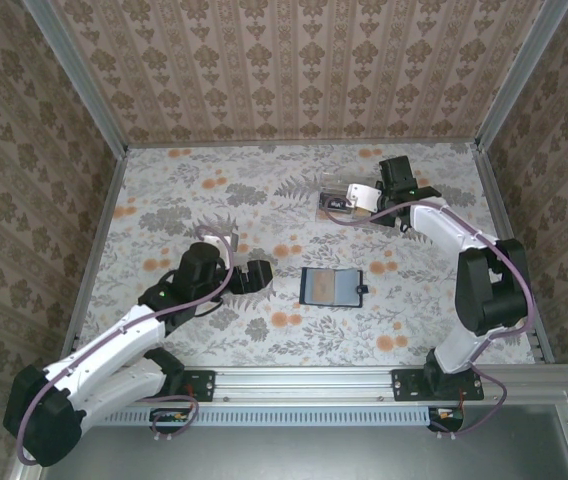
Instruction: Take the credit cards out of the card holder
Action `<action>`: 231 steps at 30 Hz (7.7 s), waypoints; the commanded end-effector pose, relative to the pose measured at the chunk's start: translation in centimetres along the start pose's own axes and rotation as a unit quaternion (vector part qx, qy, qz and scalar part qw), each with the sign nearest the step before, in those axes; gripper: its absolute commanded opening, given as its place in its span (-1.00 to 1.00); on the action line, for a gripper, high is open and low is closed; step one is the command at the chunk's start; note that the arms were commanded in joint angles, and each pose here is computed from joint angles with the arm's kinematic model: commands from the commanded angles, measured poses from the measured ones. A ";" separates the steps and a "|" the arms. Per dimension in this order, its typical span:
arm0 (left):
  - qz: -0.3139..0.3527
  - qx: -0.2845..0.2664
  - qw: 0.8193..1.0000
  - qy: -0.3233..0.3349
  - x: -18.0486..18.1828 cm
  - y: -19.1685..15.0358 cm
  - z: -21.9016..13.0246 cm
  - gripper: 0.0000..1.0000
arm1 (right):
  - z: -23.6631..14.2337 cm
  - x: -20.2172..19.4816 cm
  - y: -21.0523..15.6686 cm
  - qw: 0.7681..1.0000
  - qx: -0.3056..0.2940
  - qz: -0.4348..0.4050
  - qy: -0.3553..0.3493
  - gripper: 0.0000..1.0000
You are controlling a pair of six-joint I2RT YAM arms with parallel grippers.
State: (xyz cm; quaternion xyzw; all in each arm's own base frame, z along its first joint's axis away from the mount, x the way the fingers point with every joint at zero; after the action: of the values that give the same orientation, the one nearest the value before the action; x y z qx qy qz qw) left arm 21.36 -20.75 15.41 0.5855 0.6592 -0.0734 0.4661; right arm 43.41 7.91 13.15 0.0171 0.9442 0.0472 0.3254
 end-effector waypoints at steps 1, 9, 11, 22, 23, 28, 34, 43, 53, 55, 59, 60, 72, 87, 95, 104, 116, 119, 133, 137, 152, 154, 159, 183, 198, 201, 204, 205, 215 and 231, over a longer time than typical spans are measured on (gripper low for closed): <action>0.008 -0.007 1.000 -0.014 -1.1 0.9 -0.4 1.00 | 0.3 -0.9 0.3 1.000 -0.011 -0.004 -0.004 -1.00; 0.004 -0.008 1.000 -0.012 -1.0 0.9 -0.4 1.00 | 0.9 -1.2 0.3 1.000 -0.007 -0.015 -0.006 -1.00; 0.003 -0.007 1.000 -0.011 -0.9 0.9 -0.4 1.00 | 1.1 -1.3 0.3 1.000 -0.005 -0.016 -0.006 -1.00; 0.000 -0.008 1.000 -0.012 -0.9 0.9 -0.3 1.00 | 0.4 -2.3 0.6 1.000 -0.009 -0.027 -0.012 -1.00; 0.000 -0.006 1.000 -0.012 -0.9 0.9 -0.2 1.00 | 0.3 -2.3 0.6 1.000 -0.009 -0.027 -0.011 -1.00; -0.001 -0.001 1.000 -0.013 -0.8 0.7 -0.1 1.00 | 0.8 -1.7 0.2 0.999 -0.001 -0.032 -0.002 -1.00; -0.001 -0.004 1.000 -0.008 -0.6 0.7 -0.3 1.00 | 1.8 -1.3 -0.1 0.999 0.008 -0.037 0.005 -1.00; -0.003 -0.005 1.000 -0.006 -0.5 0.8 -0.3 1.00 | 2.3 -1.1 -1.2 1.000 0.015 -0.024 0.010 -1.00; -0.005 -0.005 1.000 -0.006 -0.4 0.8 -0.3 1.00 | 2.6 -1.3 -1.2 1.000 0.010 -0.009 0.008 -0.83; -0.006 -0.005 1.000 -0.005 -0.4 0.8 -0.3 1.00 | 2.7 -1.4 -1.1 1.000 0.009 -0.007 0.007 -0.67; -0.004 -0.006 1.000 -0.006 -0.4 0.8 -0.5 1.00 | 2.8 -1.5 -0.9 1.000 0.008 -0.002 0.006 -0.60; -0.004 -0.007 1.000 -0.006 -0.4 0.9 -0.5 1.00 | 2.8 -1.5 -0.9 1.000 0.008 -0.002 0.005 -0.60; -0.005 -0.007 1.000 -0.011 -0.6 0.9 -0.5 1.00 | 1.0 -3.3 0.0 0.999 -0.014 0.041 -0.030 -0.54; -0.005 -0.002 1.000 -0.015 -0.6 0.7 -0.3 1.00 | -2.5 -7.8 -0.1 0.947 -0.049 0.295 -0.119 -0.59; -0.009 0.035 0.999 -0.020 -0.9 0.0 1.3 1.00 | -8.6 -4.7 1.2 0.825 -0.106 0.548 -0.083 -0.58; -0.019 0.092 0.995 -0.042 -3.1 -1.6 4.7 0.59 | -11.1 7.8 2.8 0.739 -0.105 0.666 0.011 -0.61; -0.017 0.143 0.989 -0.025 -5.7 -4.9 9.9 0.09 | -7.5 18.3 5.3 0.738 -0.054 0.663 0.114 -0.63; -0.018 0.152 0.988 -0.018 -5.7 -5.5 10.7 0.08 | -6.6 19.0 5.9 0.742 -0.046 0.656 0.131 -0.62; -0.047 0.197 0.979 -0.025 -5.9 -7.6 13.9 -0.08 | -4.3 21.4 5.9 0.753 0.012 0.641 0.152 -0.62; -0.050 0.207 0.977 -0.012 -5.3 -8.2 14.3 -0.10 | -4.2 21.7 5.9 0.752 0.018 0.641 0.154 -0.62; -0.054 0.215 0.974 0.033 -3.6 -9.1 15.1 -0.08 | -4.3 21.8 5.9 0.754 0.020 0.639 0.152 -0.62; -0.053 0.215 0.974 0.037 -3.5 -9.2 15.1 -0.08 | -4.3 21.8 5.9 0.754 0.020 0.639 0.153 -0.61; -0.051 0.223 0.973 0.032 -3.6 -9.5 15.3 -0.08 | -4.3 21.8 6.0 0.754 0.021 0.639 0.154 -0.61; -0.060 0.247 0.965 -0.061 -6.9 -10.1 16.0 0.47 | -4.1 22.0 6.0 0.754 0.029 0.637 0.160 -0.61; -0.055 0.239 0.969 -0.030 -5.9 -9.9 15.9 0.45 | -7.1 20.3 3.0 0.731 0.054 0.675 0.082 -0.42; -0.053 0.238 0.969 -0.028 -5.8 -9.9 15.8 0.46 | -7.2 21.2 2.5 0.716 0.054 0.690 0.090 -0.38; -0.051 0.239 0.969 -0.030 -5.9 -9.9 15.8 0.45 | -6.8 22.2 2.4 0.707 0.059 0.697 0.101 -0.35; -0.051 0.239 0.969 -0.029 -6.0 -9.9 15.8 0.46 | -6.6 22.5 2.5 0.706 0.059 0.698 0.107 -0.34; -0.047 0.242 0.969 -0.030 -6.2 -9.9 15.7 0.46 | -4.7 23.6 3.9 0.692 0.055 0.704 0.148 -0.38; -0.042 0.250 0.964 -0.083 -8.6 -10.1 15.8 0.65 | -4.6 24.1 4.2 0.690 0.047 0.705 0.159 -0.51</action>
State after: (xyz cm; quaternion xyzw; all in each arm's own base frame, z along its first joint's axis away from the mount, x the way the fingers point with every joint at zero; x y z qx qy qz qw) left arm 20.58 -38.71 6.63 0.6410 0.6303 -0.2836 0.3338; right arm 21.77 12.67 2.49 0.6851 0.6963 0.2069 0.0546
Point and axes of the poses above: each hand's point on the last joint's axis, 136 mm out from that joint toward the fingers, its own z axis out along the fingers, its own x axis along the line the jaws close on, y = z × x, the point moved 1 cm from there along -z, back along the fingers, and after that the axes turned 13 degrees about -z, right-handed, at the moved point
